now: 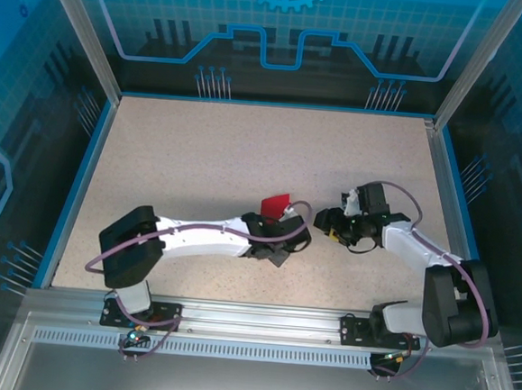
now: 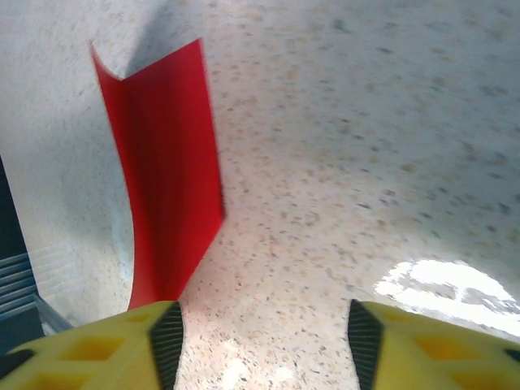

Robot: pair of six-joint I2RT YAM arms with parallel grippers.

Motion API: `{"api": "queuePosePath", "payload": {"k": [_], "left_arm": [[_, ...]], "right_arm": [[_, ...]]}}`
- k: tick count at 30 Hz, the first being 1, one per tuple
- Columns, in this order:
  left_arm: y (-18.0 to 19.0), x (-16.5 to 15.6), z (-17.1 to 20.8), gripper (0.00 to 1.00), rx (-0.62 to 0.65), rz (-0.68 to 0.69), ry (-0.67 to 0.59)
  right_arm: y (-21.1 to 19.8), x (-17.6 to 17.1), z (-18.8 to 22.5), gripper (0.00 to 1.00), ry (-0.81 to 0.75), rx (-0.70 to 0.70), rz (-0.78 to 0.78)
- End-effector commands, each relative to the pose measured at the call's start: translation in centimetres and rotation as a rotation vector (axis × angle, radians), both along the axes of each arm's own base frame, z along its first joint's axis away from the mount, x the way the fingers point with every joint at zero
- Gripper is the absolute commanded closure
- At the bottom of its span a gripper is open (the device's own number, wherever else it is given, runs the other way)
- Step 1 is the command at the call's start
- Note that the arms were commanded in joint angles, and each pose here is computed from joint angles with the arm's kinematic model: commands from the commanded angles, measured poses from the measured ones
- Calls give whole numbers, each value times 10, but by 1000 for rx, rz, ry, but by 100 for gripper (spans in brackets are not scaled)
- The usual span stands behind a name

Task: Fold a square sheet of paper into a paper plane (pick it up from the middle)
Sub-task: Third fold the triangle at the center of the table.

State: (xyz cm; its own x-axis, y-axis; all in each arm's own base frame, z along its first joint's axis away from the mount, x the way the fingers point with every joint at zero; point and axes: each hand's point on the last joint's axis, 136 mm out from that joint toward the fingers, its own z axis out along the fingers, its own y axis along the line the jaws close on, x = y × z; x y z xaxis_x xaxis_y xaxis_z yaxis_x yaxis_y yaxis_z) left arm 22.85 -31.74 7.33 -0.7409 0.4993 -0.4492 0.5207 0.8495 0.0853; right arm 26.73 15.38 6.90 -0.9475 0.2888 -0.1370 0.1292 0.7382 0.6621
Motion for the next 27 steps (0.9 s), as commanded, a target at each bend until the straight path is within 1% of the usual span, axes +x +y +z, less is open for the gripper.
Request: {"api": "queuePosePath", "payload": {"k": [1, 4, 8, 10, 12, 17, 23, 27], "left_arm": [[-9, -5, 4, 99, -139, -33, 87], [-4, -4, 3, 99, -184, -29, 135], [2, -1, -2, 99, -214, -24, 176], [4, 2, -4, 99, -221, -19, 184], [6, 4, -4, 99, -232, -15, 185], [8, 9, -6, 98, -242, -6, 199], [12, 12, -8, 98, -245, 6, 208], [14, 14, -9, 96, -238, 13, 208]], "right_arm": [[25, 10, 18, 57, -47, 37, 82], [41, 15, 20, 66, -45, 39, 127], [60, 22, 27, 71, -51, 53, 189], [67, 21, 24, 72, -42, 38, 217], [78, 29, 32, 72, -57, 48, 242], [98, 33, 19, 75, 2, 57, 289], [102, 39, -4, 80, 71, 33, 286], [100, 38, -12, 79, 86, 16, 296]]}}
